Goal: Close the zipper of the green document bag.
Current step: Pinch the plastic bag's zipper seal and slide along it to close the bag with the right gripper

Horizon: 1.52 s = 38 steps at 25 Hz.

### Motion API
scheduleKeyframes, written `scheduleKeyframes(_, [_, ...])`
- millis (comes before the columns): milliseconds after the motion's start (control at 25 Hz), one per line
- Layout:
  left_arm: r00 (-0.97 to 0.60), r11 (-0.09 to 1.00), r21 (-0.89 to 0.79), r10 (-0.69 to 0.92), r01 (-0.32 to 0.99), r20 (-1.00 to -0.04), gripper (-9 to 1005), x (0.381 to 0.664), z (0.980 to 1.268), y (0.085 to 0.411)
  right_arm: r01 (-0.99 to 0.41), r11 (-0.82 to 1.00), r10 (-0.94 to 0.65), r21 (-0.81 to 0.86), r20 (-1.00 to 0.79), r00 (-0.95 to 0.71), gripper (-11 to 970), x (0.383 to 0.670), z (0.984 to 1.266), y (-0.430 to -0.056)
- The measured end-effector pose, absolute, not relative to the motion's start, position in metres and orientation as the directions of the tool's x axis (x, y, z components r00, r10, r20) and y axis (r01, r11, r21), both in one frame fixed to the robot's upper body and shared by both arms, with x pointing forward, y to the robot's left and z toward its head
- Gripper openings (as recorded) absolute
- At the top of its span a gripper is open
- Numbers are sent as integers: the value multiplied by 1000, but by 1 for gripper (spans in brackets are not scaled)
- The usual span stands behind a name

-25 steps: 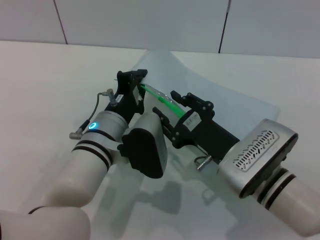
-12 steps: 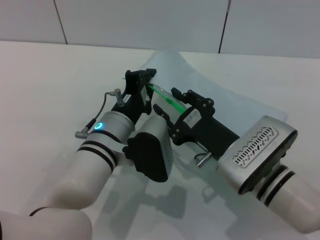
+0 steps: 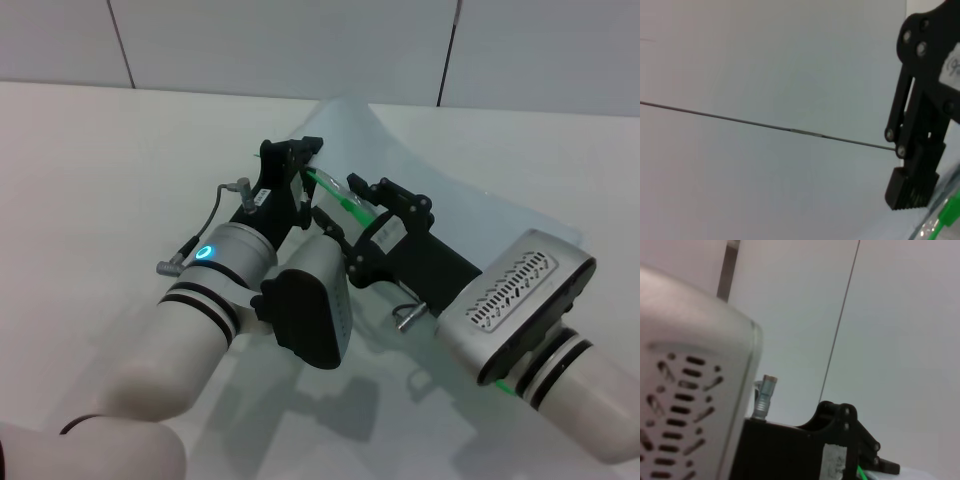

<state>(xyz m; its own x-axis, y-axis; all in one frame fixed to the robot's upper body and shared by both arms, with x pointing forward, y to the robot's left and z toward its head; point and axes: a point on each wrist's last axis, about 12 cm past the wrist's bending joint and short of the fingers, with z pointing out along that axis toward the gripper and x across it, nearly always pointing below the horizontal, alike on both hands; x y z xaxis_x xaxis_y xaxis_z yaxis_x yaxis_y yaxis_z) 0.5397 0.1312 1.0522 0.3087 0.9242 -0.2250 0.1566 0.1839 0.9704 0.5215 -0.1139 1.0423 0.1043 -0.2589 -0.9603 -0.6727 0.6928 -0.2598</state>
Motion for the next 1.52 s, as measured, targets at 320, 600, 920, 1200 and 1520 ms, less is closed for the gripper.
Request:
scheduleKeyframes(320, [311,182,971,924,156,-223,60,540,1052,131,-662,701,-260,-264,-960,107,381,523,1042,-115])
scheduleKeyframes(600, [318,177,973,923,151,-217,61,539,1053,130,-660,703,-263,-267,-959,108,277,523,1041,-117])
scheduleKeyframes(920, [320,175,973,923,148,-215,61,539,1053,130,-651,707,-268,-276,-957,113,243,524,1040,-120])
scheduleKeyframes(1200, [321,175,974,922,147,-214,62,539,1053,130,-642,716,-262,-273,-958,115,127,525,1040,-123])
scheduleKeyframes(1520, [326,171,975,922,144,-210,63,539,1054,130,-641,720,-257,-268,-960,113,98,525,1040,-123])
